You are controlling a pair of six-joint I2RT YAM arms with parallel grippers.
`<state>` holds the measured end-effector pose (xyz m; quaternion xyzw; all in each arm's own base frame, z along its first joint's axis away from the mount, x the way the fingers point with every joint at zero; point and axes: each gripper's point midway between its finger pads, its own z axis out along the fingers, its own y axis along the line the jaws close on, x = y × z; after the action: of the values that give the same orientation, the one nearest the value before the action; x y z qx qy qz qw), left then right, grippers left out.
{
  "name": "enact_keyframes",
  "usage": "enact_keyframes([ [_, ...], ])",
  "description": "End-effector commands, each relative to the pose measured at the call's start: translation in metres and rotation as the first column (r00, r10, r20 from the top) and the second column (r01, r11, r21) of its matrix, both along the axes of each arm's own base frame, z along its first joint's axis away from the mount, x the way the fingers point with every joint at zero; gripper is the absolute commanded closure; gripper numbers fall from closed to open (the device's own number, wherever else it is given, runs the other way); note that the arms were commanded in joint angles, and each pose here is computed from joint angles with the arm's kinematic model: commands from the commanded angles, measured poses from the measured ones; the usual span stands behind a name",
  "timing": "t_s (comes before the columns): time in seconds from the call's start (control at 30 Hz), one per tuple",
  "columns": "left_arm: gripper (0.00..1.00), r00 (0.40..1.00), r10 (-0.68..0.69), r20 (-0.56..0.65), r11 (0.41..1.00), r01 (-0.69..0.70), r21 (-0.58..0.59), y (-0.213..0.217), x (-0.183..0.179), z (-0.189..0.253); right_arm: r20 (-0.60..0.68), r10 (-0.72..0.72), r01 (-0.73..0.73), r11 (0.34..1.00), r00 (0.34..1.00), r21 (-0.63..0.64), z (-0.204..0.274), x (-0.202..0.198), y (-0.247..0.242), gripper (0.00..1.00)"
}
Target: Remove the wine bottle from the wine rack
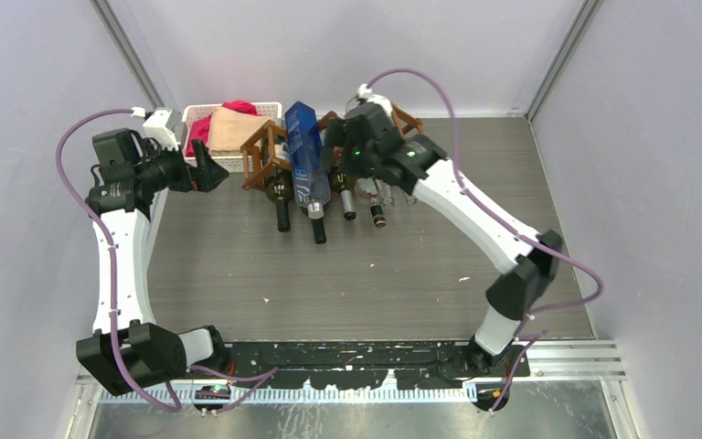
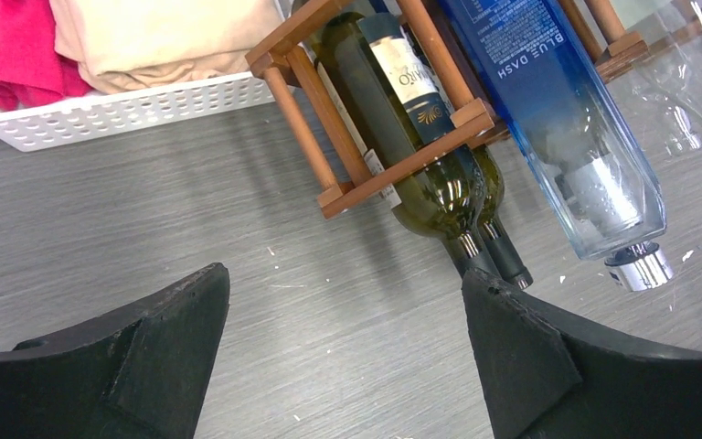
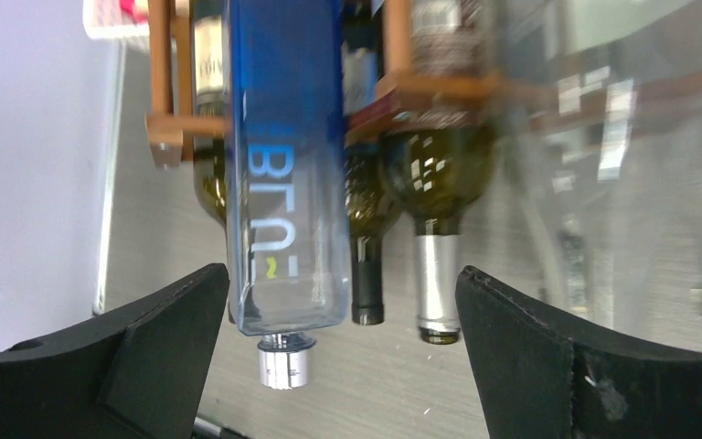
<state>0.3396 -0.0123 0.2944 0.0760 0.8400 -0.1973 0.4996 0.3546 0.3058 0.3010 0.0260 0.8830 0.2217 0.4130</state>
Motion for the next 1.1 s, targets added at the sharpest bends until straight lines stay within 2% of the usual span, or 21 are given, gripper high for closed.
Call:
enact_keyframes([
  [0.0,0.03,0.999,-0.046,0.022,0.999,0.046,0.014,-0.008,-0.009,0.015,-0.035,0.083,-0.08,0.994,0.996,0.077,0.004,-0.007,0.041,0.0],
  [0.47,0.03,0.99,-0.139,0.016,0.99,0.138,0.034,-0.028,-0.026,0.013,-0.089,0.141,-0.13,0.984,0.986,0.12,-0.034,0.014,0.086,0.0],
  [0.73,0.03,0.985,-0.174,0.014,0.984,0.173,0.048,-0.037,-0.032,0.015,-0.099,0.124,-0.112,0.987,0.987,0.115,-0.049,0.025,0.093,0.12],
  [0.83,0.03,0.983,-0.185,0.022,0.982,0.183,0.055,-0.039,-0.035,0.018,-0.096,0.111,-0.099,0.988,0.989,0.119,-0.052,0.028,0.093,0.19],
  [0.93,0.03,0.98,-0.199,0.024,0.979,0.198,0.057,-0.042,-0.037,0.018,-0.086,0.105,-0.093,0.987,0.991,0.134,-0.05,0.029,0.093,0.32],
  [1.0,0.03,0.977,-0.211,0.023,0.976,0.21,0.06,-0.045,-0.038,0.018,-0.075,0.107,-0.095,0.984,0.991,0.149,-0.044,0.029,0.093,0.45],
  [1.07,0.02,0.974,-0.226,0.023,0.973,0.224,0.063,-0.048,-0.039,0.017,-0.06,0.111,-0.1,0.982,0.992,0.162,-0.037,0.027,0.092,0.62],
])
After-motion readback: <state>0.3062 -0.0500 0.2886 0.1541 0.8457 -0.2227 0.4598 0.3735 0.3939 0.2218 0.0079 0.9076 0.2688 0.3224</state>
